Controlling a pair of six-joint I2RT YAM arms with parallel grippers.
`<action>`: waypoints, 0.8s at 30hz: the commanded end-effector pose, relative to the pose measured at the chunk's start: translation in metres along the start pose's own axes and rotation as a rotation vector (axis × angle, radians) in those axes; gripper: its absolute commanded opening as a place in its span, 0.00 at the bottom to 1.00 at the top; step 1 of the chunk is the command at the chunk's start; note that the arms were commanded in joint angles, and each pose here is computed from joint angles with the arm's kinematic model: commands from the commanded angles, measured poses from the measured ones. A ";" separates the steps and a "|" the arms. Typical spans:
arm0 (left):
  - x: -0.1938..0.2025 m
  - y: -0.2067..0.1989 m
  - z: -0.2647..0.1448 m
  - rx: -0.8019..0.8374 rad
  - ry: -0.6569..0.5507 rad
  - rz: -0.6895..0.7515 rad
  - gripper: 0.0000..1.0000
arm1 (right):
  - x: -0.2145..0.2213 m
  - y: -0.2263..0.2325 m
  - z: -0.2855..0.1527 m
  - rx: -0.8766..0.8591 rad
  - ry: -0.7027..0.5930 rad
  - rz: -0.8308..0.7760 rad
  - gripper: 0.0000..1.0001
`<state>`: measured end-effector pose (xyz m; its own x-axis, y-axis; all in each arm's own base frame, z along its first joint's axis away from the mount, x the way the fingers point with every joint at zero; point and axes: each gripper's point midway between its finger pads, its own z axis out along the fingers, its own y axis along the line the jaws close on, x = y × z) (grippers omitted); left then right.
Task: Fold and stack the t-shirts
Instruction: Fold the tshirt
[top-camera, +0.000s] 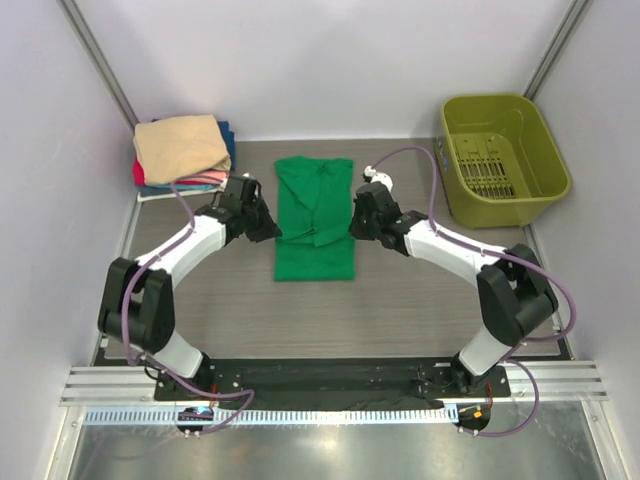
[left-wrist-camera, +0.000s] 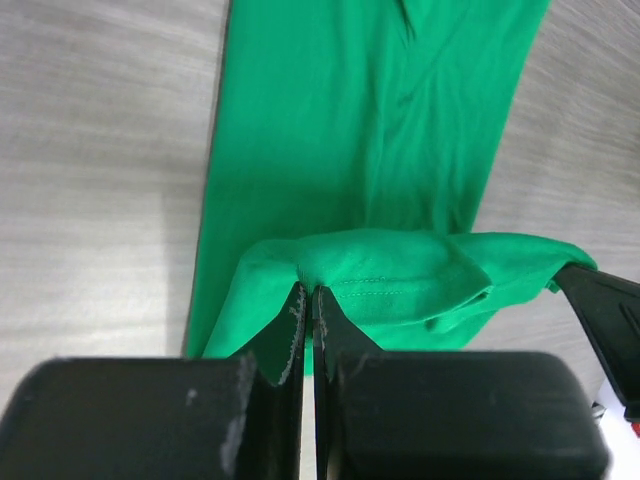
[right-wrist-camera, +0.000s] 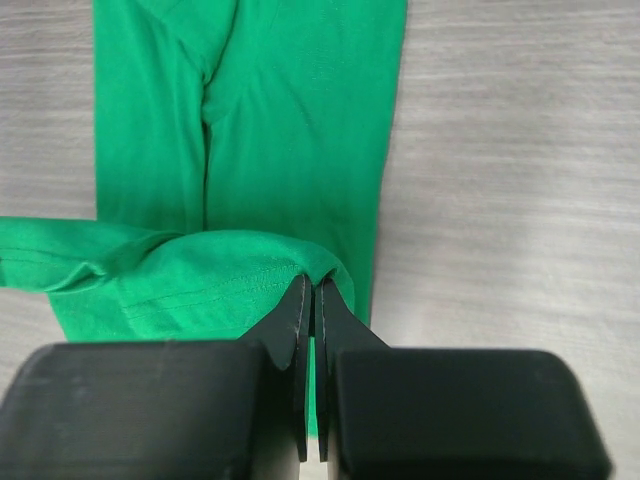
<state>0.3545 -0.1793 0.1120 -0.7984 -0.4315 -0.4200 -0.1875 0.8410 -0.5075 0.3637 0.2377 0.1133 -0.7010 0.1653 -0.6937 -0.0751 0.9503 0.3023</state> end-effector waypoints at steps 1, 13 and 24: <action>-0.021 -0.011 0.020 0.040 -0.006 0.006 0.00 | -0.023 0.010 0.019 -0.045 -0.029 -0.004 0.01; -0.131 -0.059 0.049 0.040 0.079 -0.042 0.50 | -0.162 0.000 0.065 -0.067 -0.060 0.103 0.70; -0.038 -0.015 -0.009 0.050 0.058 -0.003 0.52 | 0.001 0.010 -0.005 -0.204 0.141 0.140 0.71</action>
<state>0.4007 -0.1729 0.1503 -0.8300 -0.4366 -0.3470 -0.2009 0.8146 -0.5441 0.3958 0.2236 0.1276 -0.7723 0.2432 -0.5869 -0.0667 0.8877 0.4556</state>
